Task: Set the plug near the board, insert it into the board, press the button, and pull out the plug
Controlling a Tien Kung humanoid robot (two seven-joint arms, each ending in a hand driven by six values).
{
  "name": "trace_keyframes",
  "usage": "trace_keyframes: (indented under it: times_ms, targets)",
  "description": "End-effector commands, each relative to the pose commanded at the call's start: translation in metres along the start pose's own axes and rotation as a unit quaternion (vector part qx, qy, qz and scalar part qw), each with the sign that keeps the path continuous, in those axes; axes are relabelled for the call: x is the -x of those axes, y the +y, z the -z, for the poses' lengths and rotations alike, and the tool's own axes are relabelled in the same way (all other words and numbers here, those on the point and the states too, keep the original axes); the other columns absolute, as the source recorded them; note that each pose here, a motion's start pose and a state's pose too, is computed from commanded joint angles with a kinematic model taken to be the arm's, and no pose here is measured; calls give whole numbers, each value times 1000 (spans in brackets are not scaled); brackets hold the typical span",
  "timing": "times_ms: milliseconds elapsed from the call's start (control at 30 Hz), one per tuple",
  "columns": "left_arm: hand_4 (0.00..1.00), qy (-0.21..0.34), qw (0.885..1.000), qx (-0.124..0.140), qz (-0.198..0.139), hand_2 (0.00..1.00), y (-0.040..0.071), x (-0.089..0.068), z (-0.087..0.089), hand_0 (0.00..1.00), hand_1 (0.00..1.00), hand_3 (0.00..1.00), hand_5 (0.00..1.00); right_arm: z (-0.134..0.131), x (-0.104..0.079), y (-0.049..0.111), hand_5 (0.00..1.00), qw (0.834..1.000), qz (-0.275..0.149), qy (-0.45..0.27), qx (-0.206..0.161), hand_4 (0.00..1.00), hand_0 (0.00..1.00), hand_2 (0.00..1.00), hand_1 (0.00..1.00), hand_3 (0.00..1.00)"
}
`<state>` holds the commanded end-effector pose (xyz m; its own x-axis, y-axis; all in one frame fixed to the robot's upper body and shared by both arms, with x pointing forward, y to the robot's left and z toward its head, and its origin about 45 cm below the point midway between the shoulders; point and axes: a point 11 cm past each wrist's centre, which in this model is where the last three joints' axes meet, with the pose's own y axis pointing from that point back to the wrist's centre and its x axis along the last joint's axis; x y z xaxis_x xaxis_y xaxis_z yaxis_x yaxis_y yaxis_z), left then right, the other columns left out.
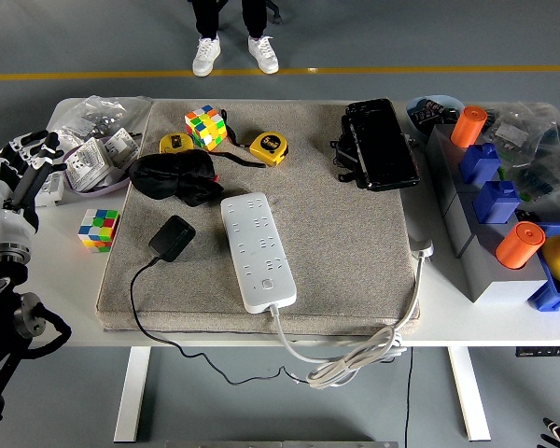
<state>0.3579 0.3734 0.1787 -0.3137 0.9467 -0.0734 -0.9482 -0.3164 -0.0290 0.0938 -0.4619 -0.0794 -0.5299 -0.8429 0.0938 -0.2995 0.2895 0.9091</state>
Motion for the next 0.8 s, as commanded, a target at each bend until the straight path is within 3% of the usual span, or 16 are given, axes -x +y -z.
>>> trace_keyframes:
  times_ms: [800]
  targets:
    - [821, 4, 1000, -6, 4, 553, 3, 3, 2, 446, 557, 570, 382, -2, -1, 0, 510, 1000, 1, -10, 2, 829, 624, 680, 678, 558]
